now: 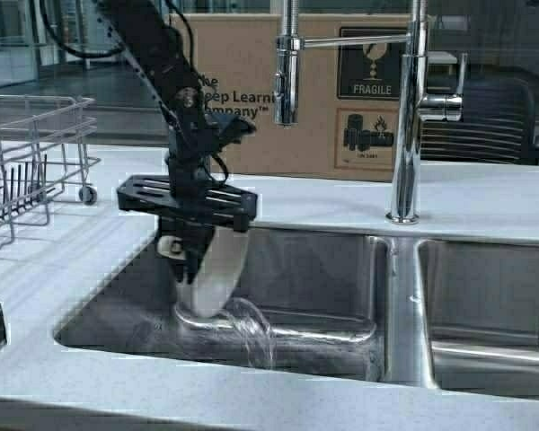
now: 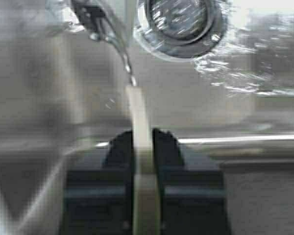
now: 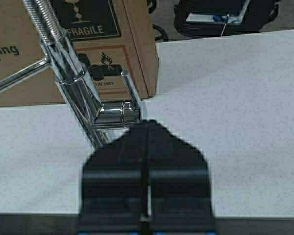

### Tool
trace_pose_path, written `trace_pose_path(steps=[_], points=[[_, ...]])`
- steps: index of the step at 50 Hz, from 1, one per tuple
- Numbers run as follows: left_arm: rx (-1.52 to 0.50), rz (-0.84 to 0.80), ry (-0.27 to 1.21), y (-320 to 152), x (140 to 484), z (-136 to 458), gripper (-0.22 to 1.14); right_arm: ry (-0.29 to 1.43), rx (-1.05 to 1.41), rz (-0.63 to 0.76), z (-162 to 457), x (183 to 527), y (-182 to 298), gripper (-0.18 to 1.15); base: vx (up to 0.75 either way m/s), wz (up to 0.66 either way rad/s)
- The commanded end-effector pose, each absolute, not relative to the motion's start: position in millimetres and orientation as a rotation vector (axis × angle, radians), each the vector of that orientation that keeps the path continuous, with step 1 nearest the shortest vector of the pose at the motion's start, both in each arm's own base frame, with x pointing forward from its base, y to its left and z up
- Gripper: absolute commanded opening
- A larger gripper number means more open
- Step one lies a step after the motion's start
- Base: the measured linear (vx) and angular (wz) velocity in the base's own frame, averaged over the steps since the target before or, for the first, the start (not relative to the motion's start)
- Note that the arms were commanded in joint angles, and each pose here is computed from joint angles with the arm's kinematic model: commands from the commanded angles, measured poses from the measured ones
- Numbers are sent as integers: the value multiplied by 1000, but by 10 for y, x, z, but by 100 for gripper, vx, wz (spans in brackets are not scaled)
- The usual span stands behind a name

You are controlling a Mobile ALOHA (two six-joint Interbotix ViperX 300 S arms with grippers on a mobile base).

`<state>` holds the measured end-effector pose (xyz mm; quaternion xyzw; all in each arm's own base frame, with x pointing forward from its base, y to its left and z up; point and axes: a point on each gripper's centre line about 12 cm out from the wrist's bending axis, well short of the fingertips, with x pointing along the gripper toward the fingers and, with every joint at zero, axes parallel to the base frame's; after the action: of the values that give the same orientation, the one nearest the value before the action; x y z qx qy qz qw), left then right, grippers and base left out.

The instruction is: Wash the pan

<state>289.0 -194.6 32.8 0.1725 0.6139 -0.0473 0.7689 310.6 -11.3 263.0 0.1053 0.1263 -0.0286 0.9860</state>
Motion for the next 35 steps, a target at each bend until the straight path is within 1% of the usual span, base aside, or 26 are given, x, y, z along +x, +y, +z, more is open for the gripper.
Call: trace_pose_path(steps=[1,5,7,16,21,29,35], points=[[612,-18,1265,-1955,2949,699,3,226,220,-57,2704,3122,-116,5,0,0],[711,9,1217,-1972,2914,879,3,223,224,-58,2707,3118,-117,5,0,0],[727,9,1193,-1996,2893,971,3,222,227,-59,2704,3121,-117,5,0,0],[690,-40,1105,-2130,2823,1316,3,213,230,-59,2722,3122,-118,5,0,0],[687,-46,1103,-2130,2811,1315,3,215,230,-59,2717,3125,-118,5,0,0],[722,-70,1125,-2133,2797,1112,3,216,229,-59,2707,3120,-118,5,0,0],[724,-90,1049,-2134,2834,1322,3,215,229,-59,2713,3123,-118,5,0,0]])
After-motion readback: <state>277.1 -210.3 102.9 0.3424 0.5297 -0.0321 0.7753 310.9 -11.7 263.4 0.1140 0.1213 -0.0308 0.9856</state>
